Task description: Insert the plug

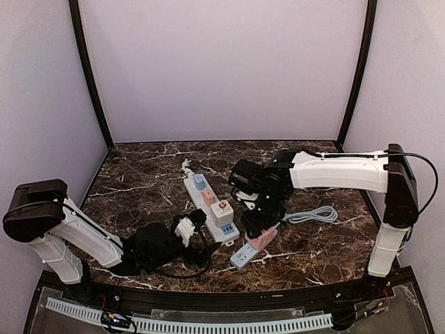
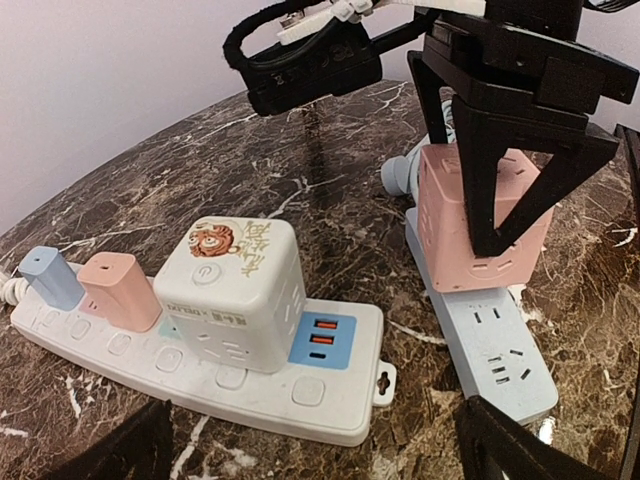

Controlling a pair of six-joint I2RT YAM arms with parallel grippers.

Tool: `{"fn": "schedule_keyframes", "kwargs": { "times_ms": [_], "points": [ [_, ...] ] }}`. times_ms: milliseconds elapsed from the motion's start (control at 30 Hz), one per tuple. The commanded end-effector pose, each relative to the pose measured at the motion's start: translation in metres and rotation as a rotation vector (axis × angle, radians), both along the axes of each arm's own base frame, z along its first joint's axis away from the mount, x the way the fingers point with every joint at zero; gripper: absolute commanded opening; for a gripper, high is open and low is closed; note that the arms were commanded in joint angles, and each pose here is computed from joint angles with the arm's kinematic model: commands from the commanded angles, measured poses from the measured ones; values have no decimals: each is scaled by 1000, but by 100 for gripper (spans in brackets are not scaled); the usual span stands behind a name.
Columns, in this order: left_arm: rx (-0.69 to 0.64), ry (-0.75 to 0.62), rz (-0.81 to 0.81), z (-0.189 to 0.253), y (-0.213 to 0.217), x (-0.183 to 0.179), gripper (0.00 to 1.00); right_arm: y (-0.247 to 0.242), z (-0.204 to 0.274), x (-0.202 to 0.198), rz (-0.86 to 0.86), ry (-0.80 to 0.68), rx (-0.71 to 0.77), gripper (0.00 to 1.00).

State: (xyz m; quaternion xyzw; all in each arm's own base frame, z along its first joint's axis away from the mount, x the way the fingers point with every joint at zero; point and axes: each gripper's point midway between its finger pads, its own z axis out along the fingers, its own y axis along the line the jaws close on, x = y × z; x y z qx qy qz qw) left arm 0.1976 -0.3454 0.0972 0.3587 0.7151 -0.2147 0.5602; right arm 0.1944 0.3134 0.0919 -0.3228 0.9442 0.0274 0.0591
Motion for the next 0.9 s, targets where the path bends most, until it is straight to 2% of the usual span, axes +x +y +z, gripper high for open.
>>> {"fn": "schedule_keyframes", "kwargs": {
  "times_ms": [0,600,867],
  "points": [
    [-12,-10,8,3,5,1,99,9,-25,-4,28,2,-44,0],
    [-19,-13,9,7,9,-1,99,-4,-65,-26,48,44,-82,0],
    [-20,-11,3,6,9,-2,99,-12,-75,-21,53,19,-131,0]
  ]
}}
